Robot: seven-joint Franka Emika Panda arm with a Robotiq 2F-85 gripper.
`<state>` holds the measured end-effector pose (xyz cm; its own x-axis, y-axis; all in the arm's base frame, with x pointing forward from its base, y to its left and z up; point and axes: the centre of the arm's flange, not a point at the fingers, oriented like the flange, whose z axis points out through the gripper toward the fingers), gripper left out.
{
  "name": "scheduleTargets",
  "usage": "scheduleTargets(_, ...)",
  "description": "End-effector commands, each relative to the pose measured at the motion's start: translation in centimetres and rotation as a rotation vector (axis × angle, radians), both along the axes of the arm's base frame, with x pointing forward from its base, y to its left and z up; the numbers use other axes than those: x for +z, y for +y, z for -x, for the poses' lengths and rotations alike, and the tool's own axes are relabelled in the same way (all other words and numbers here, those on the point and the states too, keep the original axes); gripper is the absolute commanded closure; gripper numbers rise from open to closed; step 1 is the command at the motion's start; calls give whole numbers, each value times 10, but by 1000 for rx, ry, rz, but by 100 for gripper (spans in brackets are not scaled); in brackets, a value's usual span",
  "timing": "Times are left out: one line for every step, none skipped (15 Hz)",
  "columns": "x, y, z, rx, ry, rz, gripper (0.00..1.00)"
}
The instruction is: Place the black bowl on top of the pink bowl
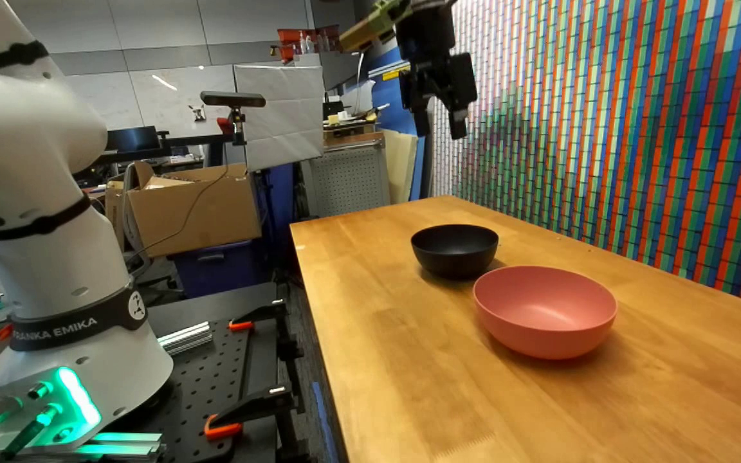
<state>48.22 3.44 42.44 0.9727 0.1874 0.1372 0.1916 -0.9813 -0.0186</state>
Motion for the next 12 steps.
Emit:
scheduleTargets(-42, 17, -31, 72, 45, -35, 0)
scheduleTargets(-55, 22, -34, 83, 60, -34, 0)
scheduleTargets(-68, 26, -35, 95, 76, -32, 0)
scheduleTargets(-78, 29, -36, 104, 89, -27, 0)
scheduleTargets(-88, 32, -37, 111, 99, -23, 0)
scheduleTargets(-99, 35, -38, 117, 108, -16, 0)
scheduleTargets(-108, 38, -38, 120, 111, -6, 0)
scheduleTargets(-116, 40, -39, 122, 113, 0, 0)
scheduleTargets(-125, 43, -40, 122, 112, 6, 0)
scheduleTargets(-132, 45, -41, 122, 106, 16, 0)
scheduleTargets(-141, 47, -42, 120, 96, 30, 0)
scheduleTargets(-149, 48, -44, 118, 82, 45, 0)
